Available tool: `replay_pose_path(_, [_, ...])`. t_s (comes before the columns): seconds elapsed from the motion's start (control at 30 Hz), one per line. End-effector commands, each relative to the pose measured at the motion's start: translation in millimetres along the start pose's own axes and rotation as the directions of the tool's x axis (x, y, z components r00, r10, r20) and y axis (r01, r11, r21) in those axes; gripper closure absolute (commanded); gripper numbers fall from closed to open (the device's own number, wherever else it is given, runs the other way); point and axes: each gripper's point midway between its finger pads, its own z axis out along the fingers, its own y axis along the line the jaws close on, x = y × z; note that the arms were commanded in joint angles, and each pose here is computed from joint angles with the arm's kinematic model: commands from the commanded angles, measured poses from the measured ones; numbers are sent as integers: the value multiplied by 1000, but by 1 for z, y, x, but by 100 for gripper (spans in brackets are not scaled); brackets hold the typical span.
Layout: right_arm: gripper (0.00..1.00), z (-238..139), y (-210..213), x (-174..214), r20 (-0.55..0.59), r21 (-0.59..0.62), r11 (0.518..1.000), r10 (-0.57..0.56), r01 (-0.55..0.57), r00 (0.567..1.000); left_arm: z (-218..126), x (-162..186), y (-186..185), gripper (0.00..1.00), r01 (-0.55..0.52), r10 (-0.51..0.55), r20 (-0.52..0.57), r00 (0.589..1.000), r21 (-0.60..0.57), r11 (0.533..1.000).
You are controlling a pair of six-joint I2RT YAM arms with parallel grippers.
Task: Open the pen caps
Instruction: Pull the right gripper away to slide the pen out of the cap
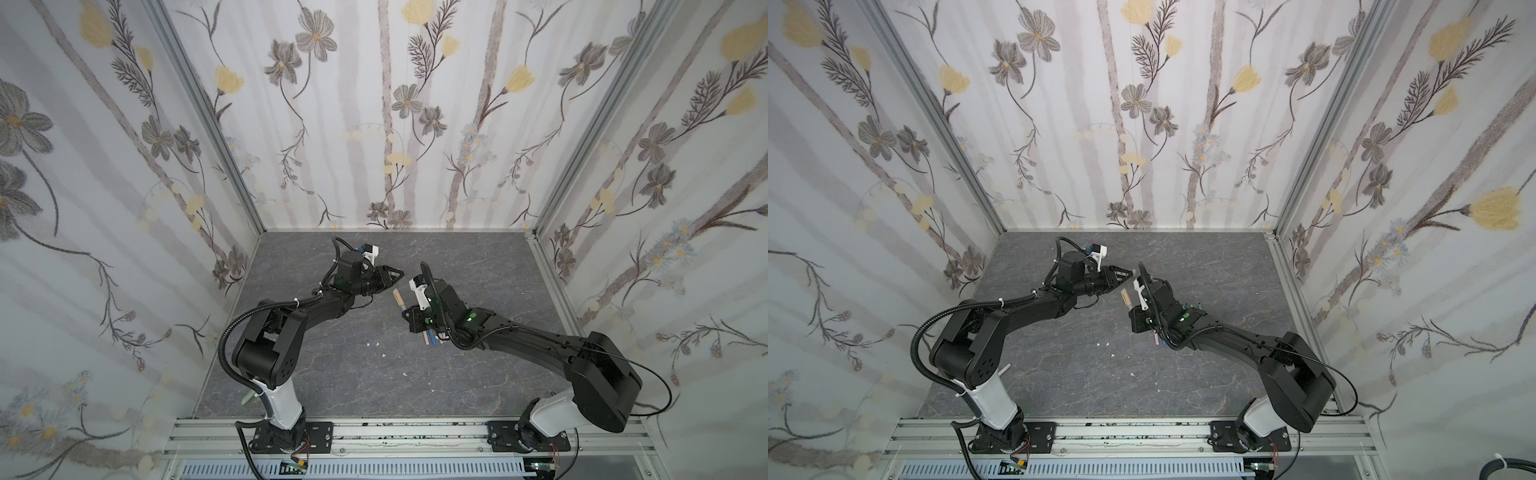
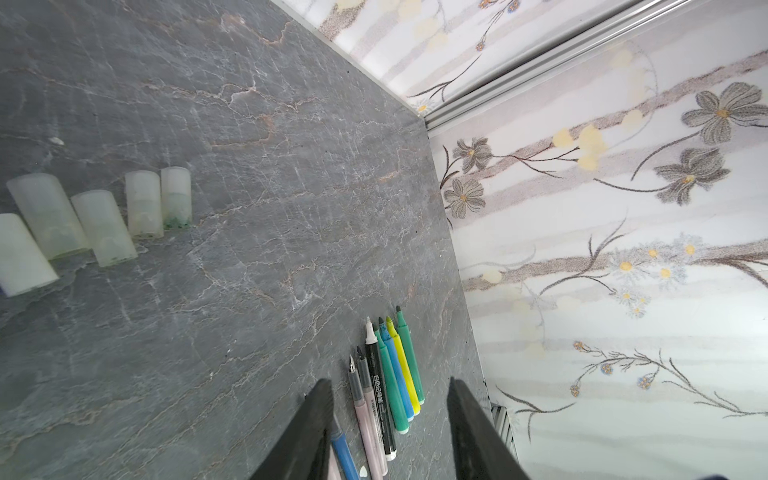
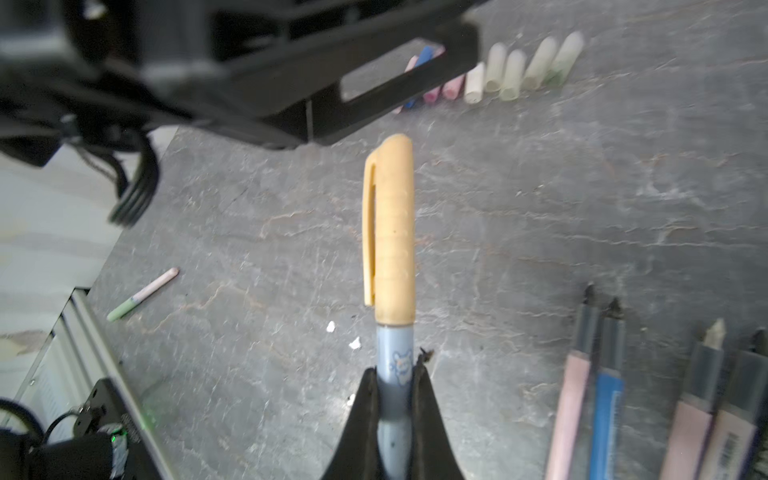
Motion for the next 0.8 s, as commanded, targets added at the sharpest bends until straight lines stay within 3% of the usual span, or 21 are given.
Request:
replay_pose_path(0.0, [100,-2,-4,-12,31,15,1000,0,0,1000,-3,0,-8,54,-35,34,2,999,29,999])
replay_pose_path(0.23, [100,-3,-6,-23,48,20,1000,-6,5,999,-6,13,-9,53,-19,20,-28,999,44,999])
replay_pose_path(0.77, [100,14,-5,-36,51,23,999,-26,25,998,10,30,-29,85,0,8,-72,997,121,993])
